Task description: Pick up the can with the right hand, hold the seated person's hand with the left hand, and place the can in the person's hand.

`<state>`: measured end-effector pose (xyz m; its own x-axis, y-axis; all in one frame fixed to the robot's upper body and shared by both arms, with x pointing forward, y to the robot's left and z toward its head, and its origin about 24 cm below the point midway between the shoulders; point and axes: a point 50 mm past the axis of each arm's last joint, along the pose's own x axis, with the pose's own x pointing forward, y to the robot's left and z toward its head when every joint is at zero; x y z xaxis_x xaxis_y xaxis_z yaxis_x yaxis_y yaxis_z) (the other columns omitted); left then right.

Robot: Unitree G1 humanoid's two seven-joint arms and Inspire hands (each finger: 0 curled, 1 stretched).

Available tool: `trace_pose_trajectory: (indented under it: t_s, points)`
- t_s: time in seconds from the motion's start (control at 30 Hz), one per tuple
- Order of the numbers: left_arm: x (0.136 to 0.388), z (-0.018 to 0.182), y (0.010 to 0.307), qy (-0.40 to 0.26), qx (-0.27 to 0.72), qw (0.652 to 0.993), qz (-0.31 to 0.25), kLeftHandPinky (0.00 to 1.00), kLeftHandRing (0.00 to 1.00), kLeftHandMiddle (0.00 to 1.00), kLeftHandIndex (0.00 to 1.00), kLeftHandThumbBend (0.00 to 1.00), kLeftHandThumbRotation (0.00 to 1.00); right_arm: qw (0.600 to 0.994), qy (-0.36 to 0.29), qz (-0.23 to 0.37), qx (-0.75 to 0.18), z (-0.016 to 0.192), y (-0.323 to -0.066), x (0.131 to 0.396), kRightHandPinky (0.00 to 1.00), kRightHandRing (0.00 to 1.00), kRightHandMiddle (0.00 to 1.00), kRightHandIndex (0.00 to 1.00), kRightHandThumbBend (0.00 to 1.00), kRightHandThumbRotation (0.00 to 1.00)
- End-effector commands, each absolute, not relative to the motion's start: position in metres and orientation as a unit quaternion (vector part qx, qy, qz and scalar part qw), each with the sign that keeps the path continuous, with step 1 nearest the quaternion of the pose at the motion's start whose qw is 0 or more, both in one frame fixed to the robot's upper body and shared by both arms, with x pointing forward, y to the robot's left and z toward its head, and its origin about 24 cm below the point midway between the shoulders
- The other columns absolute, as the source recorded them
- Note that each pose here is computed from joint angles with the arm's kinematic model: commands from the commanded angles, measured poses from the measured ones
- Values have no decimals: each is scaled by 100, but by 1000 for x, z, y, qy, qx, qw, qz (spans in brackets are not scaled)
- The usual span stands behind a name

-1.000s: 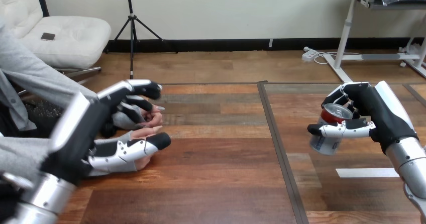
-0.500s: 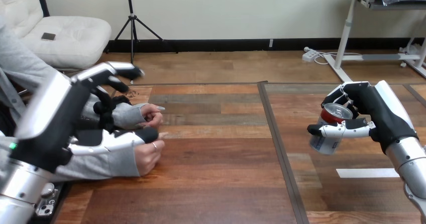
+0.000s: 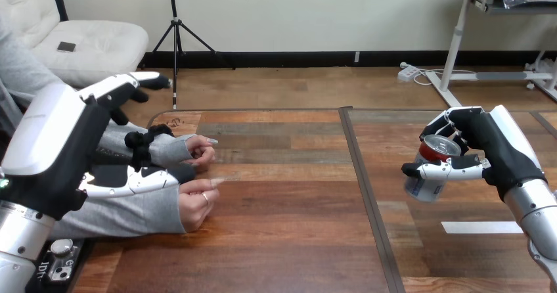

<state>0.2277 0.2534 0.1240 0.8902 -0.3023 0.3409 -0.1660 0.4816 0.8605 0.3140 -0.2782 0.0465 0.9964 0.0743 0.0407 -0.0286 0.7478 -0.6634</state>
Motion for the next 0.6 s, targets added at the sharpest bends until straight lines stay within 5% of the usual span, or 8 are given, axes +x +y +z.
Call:
trace_pose_trajectory:
  t_s: [0.0, 0.57]
  points:
    - [239, 141, 250, -263, 531, 804, -43, 55, 71, 77, 77, 100, 43, 931, -91, 21, -354, 74, -272, 328, 30, 34, 40, 43, 82, 0]
    - [258, 126, 248, -223, 588, 773, -80, 59, 74, 79, 80, 100, 48, 930, -91, 21, -355, 74, -274, 327, 22, 27, 35, 43, 82, 0]
